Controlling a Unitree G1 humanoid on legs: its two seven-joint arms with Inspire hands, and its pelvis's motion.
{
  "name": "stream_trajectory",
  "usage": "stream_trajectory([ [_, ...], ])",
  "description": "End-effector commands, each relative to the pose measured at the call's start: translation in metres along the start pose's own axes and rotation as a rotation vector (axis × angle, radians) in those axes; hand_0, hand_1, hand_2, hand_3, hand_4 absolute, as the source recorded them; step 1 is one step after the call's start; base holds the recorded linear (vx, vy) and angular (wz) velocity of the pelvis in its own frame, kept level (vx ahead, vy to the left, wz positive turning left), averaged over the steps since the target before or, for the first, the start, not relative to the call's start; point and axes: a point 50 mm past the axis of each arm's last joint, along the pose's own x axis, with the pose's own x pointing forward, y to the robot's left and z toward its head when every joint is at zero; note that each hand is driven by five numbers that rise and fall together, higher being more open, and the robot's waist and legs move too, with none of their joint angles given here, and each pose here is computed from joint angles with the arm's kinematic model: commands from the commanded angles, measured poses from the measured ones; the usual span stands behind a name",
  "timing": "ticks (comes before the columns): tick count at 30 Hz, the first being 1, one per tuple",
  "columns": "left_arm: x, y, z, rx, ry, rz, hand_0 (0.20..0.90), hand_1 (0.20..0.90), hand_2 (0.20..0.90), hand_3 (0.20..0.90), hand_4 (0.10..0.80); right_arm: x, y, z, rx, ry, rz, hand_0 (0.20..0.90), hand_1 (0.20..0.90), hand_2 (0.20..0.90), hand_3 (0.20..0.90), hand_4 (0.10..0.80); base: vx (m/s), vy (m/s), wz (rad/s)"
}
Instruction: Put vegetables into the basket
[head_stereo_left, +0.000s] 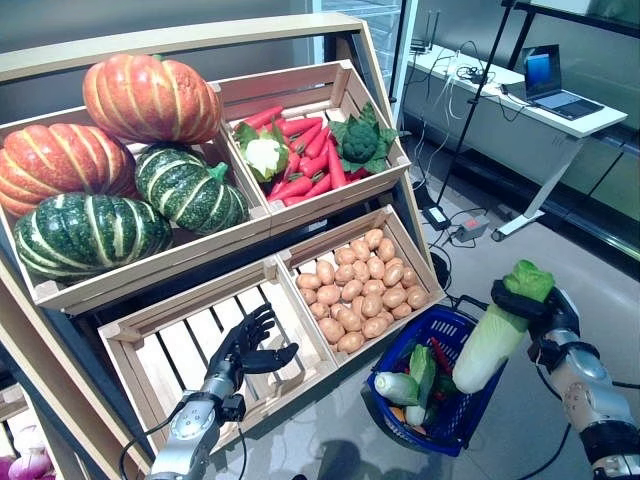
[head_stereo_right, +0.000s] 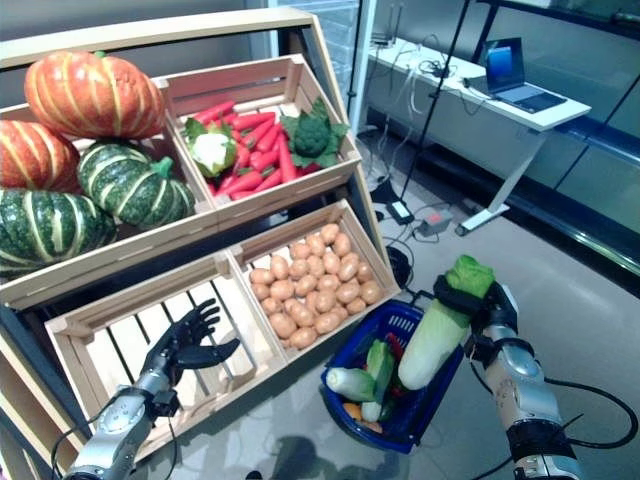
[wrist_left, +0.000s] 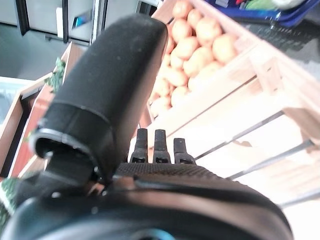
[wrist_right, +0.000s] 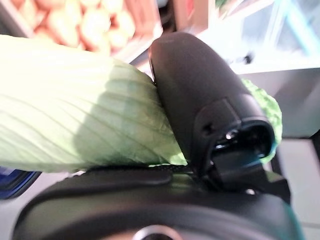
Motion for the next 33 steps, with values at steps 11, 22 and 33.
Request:
stream_trajectory([
  [11,0.048,-0.028,0.101,-0.010,-0.407,-0.072,0.900,0.900,0.900,0.900,0.800,0.026,-0.005,0.110,0.175,-0.420,-0.150,0.300,0.300,0.300,0.300,0.400,-0.163,-0.021,0.21],
  [22,0.047,-0.034,0.133,-0.047,-0.536,-0.138,0.900,0.900,0.900,0.900,0.800,0.030,0.000,0.155,0.183,-0.507,-0.179,0.300,0.300,0.300,0.300,0.400,-0.109,0.012,0.08],
  [33,0.043,-0.049,0.174,-0.080,-0.697,-0.220,0.900,0.900,0.900,0.900,0.800,0.029,0.007,0.197,0.203,-0.579,-0.208,0.300,0.300,0.300,0.300,0.400,-0.056,-0.030,0.05],
])
